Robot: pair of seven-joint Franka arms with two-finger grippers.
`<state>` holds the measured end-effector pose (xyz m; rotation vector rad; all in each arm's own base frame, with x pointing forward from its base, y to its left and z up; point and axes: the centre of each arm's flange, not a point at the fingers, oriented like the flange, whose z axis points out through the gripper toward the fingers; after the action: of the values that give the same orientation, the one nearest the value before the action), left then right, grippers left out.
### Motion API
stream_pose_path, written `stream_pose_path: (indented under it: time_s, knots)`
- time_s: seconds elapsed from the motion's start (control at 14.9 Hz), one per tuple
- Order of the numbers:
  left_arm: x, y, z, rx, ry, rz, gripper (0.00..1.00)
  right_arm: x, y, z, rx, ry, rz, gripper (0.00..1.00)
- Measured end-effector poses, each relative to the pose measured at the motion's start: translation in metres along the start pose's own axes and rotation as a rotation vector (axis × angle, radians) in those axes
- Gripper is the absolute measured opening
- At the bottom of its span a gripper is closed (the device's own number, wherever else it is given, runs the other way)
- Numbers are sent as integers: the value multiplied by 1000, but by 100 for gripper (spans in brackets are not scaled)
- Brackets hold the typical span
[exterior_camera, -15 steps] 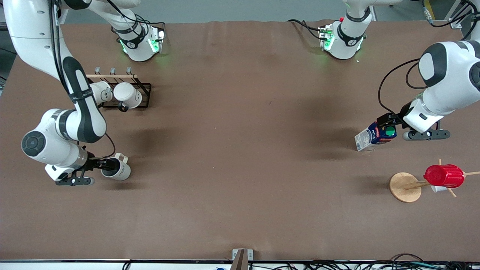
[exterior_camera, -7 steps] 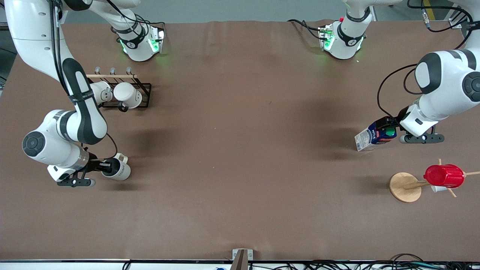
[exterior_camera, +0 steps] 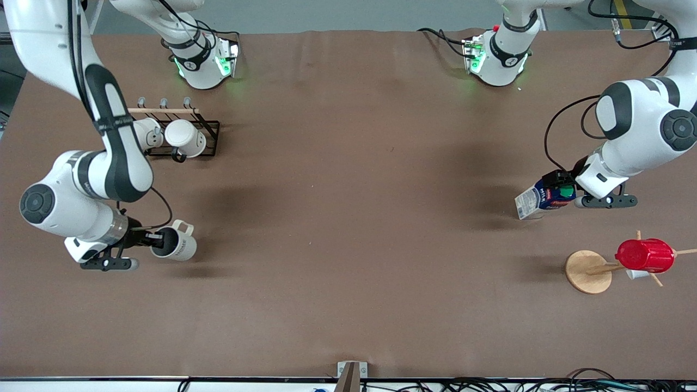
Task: Place cup and milk on table
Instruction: 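Lift the grey mug with the right gripper while the left gripper lifts the milk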
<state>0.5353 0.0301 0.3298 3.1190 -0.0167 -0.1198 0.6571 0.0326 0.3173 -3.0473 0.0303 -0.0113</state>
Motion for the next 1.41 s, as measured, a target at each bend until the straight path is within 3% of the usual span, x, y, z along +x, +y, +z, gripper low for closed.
stream_pose_path:
  time_s: [0.13,0.2,0.47,0.6,0.87,1.07,1.41]
  knots:
    - [1,0,1,0,2,0,96,-11,-76,-20,17,11,0,4]
    - [1,0,1,1,5,0,90,-20,-117,-23,17,15,-4,4]
    - [3,-1,-3,1,17,0,48,-72,-288,-21,-47,58,10,4]
    - [5,-1,-8,2,28,1,31,-101,-356,-8,-48,50,32,4]
    - [8,-1,-32,3,64,4,27,-135,-435,43,-75,48,64,4]
    - [10,6,-63,-2,41,18,26,-148,-461,83,-95,39,80,4]
    - [15,78,-95,-3,28,130,26,-171,-487,108,-96,34,38,4]
